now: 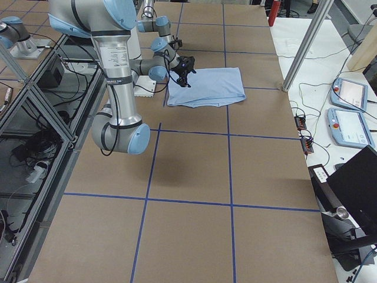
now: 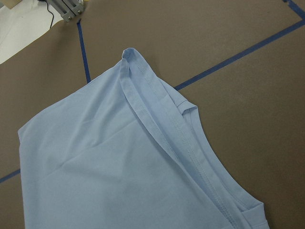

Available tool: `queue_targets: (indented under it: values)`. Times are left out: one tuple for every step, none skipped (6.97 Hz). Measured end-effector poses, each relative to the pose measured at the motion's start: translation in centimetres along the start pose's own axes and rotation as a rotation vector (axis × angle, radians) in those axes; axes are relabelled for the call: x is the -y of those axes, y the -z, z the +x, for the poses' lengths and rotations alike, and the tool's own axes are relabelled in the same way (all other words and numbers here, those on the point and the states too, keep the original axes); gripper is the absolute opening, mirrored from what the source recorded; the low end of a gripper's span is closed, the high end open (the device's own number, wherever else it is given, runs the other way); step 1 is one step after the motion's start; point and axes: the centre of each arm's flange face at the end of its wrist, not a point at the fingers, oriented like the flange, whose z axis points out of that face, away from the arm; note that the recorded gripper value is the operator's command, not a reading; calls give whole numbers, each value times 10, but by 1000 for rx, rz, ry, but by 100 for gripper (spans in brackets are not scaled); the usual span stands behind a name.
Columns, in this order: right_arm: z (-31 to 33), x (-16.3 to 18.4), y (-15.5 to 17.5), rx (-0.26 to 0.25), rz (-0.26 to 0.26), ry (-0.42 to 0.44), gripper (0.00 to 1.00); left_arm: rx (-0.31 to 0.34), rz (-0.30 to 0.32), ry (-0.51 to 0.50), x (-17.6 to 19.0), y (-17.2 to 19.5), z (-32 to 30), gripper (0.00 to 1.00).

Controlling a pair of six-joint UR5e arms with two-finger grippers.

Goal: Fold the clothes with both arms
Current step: 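Close both grippers on the near corners of the folded shirt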

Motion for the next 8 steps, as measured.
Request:
queue_targets:
  values:
    - [1, 0, -1, -2, 1, 1, 100, 10, -2, -2, -2, -1, -2, 64]
    - [2, -1, -3, -7, 1, 2, 100, 20, -3, -5, -3, -3, -4, 64]
    - [2, -1, -5, -10, 2, 3, 100, 27, -3, -8, -4, -5, -4, 64]
    - [3, -1, -6, -11, 3, 4, 100, 30, -6, -11, -7, -6, -4, 64]
    - [3, -1, -6, -12, 3, 4, 100, 32, -12, -14, -10, -7, -3, 61]
    - [3, -2, -6, -12, 3, 4, 100, 33, -16, -16, -13, -7, -4, 38]
    - [3, -2, -6, -12, 2, 5, 100, 33, -18, -14, -15, -8, -3, 0]
    - [3, -2, -6, -13, 2, 5, 100, 32, -18, -12, -15, -8, -3, 0]
